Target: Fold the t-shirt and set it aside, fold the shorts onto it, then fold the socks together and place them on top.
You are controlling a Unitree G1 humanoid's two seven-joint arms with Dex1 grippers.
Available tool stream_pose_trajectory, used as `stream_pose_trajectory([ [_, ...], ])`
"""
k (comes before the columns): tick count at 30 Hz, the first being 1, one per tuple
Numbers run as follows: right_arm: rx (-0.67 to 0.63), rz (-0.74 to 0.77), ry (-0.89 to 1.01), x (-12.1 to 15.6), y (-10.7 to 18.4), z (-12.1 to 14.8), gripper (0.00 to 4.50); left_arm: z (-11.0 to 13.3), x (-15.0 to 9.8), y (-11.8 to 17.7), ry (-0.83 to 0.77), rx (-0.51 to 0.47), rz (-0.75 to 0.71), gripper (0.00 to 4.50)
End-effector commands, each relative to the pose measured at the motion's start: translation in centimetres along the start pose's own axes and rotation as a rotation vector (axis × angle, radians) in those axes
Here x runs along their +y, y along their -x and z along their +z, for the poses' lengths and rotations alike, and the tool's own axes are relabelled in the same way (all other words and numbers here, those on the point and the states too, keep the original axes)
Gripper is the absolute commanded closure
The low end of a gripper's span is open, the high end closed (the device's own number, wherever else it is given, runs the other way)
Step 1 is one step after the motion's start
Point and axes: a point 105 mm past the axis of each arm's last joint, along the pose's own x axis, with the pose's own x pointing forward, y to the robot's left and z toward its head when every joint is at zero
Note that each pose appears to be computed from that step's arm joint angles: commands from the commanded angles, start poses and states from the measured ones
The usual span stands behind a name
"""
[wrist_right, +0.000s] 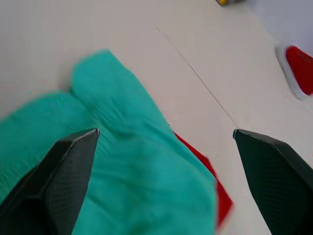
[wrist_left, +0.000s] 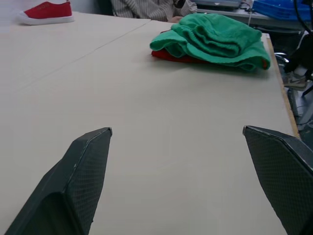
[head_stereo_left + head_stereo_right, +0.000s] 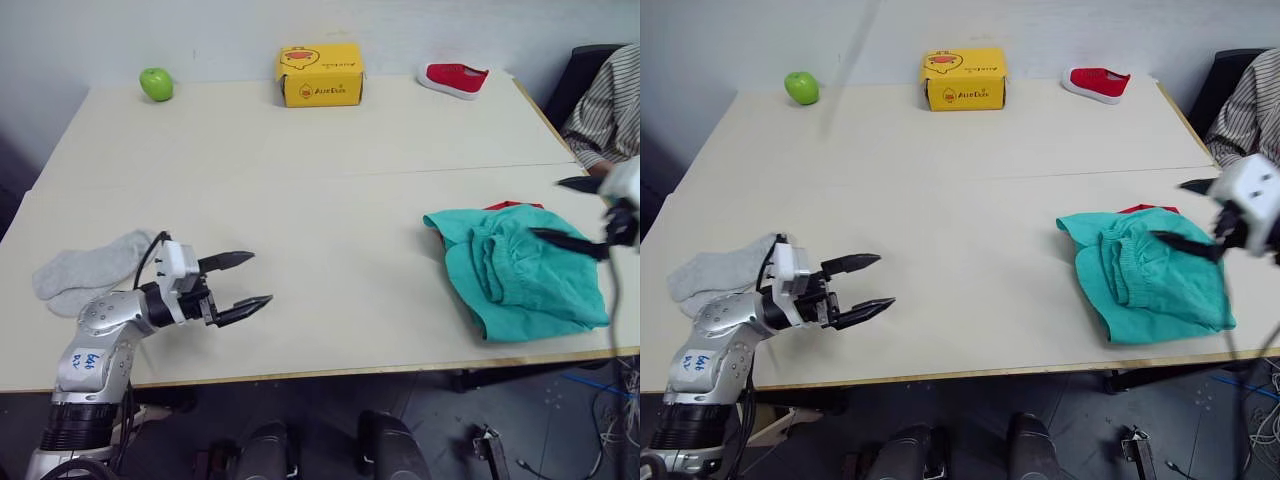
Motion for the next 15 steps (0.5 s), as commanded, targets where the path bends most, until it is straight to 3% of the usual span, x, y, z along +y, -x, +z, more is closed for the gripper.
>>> stream_pose_trajectory([
  [1, -0.127, 0.018, 0.024, 2.7, -1.7, 2.6, 0.04, 0.3, 1.0, 1.9, -0.048, 0.005, 0.096, 0.00],
  [5, -0.229, 0.099, -0.072, 7.2, -5.3, 2.9, 0.04, -0.2, 1.6, 4.8, -0.048, 0.029, 0.246, 0.00],
  [9, -0.279, 0.128, -0.095, 9.4, -7.3, 2.9, 0.04, -0.9, 2.2, 8.7, -0.046, 0.067, 0.451, 0.00],
  [15, -0.372, 0.131, -0.046, 11.4, -7.8, 2.5, 0.04, -4.4, 0.4, 19.5, 0.089, 0.183, 0.909, 0.00],
])
